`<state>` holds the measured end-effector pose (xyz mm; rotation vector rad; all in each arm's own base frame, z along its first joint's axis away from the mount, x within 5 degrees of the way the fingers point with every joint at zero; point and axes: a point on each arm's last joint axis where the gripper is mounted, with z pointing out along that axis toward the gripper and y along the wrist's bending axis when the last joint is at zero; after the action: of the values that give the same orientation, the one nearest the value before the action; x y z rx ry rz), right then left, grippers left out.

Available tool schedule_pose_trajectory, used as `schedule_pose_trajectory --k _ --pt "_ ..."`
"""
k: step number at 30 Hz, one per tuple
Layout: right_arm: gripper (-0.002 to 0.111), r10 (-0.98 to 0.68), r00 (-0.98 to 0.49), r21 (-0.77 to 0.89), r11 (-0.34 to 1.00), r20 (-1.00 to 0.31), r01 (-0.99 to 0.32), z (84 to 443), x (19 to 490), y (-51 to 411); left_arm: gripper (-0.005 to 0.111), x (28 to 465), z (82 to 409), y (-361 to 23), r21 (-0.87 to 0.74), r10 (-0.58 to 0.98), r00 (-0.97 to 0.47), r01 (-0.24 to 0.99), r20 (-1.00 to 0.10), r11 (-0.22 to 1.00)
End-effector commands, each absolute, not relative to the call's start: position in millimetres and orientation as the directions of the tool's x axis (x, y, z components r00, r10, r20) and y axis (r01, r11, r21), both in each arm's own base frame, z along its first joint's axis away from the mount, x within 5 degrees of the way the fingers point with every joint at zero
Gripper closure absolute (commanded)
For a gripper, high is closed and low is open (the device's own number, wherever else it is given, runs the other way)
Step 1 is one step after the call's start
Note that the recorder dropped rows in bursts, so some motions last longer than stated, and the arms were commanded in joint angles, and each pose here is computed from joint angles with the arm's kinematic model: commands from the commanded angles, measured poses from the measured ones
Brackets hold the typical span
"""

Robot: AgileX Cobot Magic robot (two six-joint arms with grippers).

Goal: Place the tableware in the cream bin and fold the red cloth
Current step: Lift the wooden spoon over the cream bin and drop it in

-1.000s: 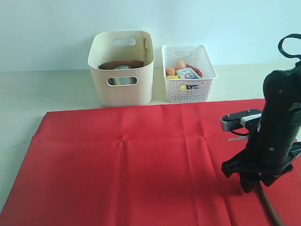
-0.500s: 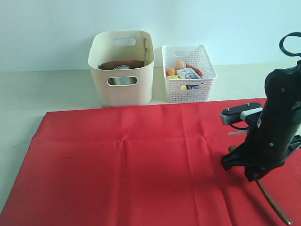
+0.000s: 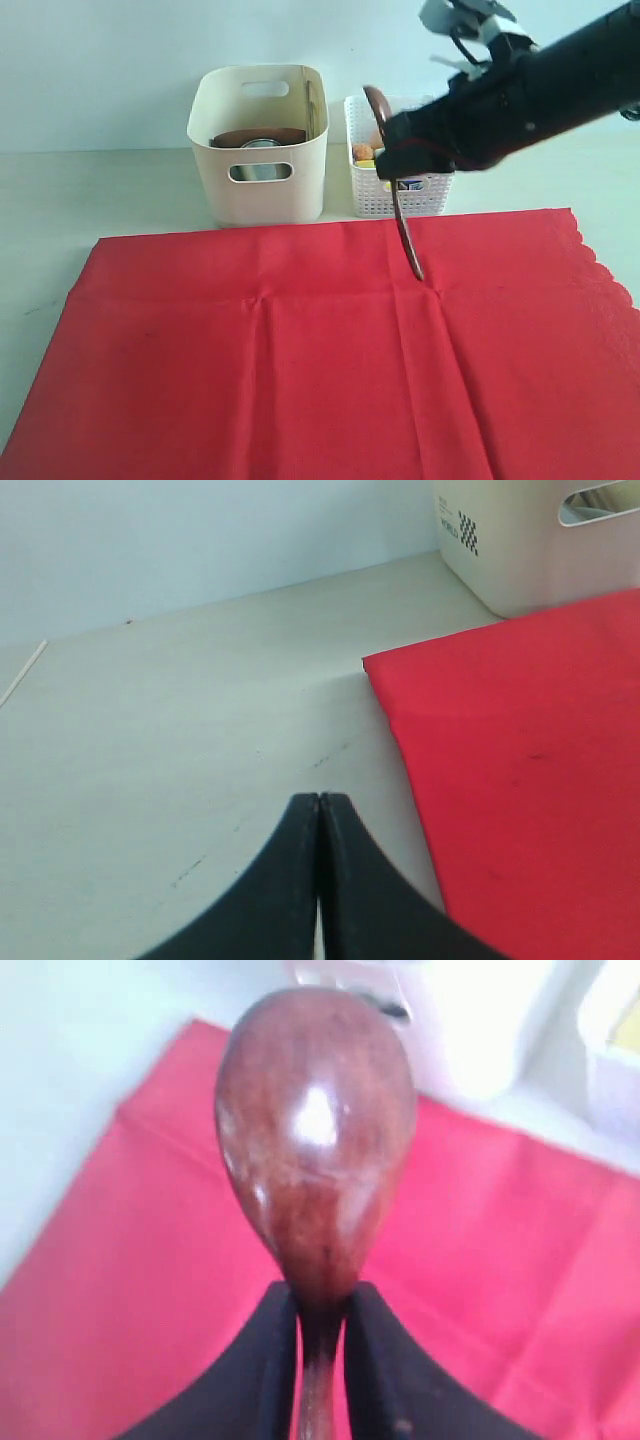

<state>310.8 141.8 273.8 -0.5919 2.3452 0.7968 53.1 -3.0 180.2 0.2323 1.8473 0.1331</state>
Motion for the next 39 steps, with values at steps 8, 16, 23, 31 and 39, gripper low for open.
schedule_pose_trajectory --k 8,16,23,31,39 --pt "0.108 -0.135 -0.57 0.368 0.64 -0.81 -0.675 290.8 404.9 174.3 0.107 52.8 180.0 -3.3 0.208 0.226 -0.264 0.093 -0.938 0.974" --pt "0.108 -0.081 -0.463 0.345 0.559 -0.882 -0.754 279.3 466.8 195.4 0.107 52.8 180.0 -3.3 0.208 0.226 -0.264 0.093 -0.938 0.974" --pt "0.108 -0.018 -0.338 0.282 0.511 -0.941 -0.812 266.7 498.3 200.8 0.107 52.8 180.0 -3.3 0.208 0.226 -0.264 0.093 -0.938 0.974" --pt "0.108 -0.029 -0.247 0.198 0.508 -0.969 -0.838 232.3 516.9 204.8 0.107 52.8 180.0 -3.3 0.208 0.226 -0.264 0.093 -0.938 0.974" --pt "0.104 -0.086 -0.278 0.197 0.514 -0.957 -0.835 193.7 522.9 206.1 0.107 52.8 180.0 -3.3 0.208 0.226 -0.264 0.093 -0.938 0.974"
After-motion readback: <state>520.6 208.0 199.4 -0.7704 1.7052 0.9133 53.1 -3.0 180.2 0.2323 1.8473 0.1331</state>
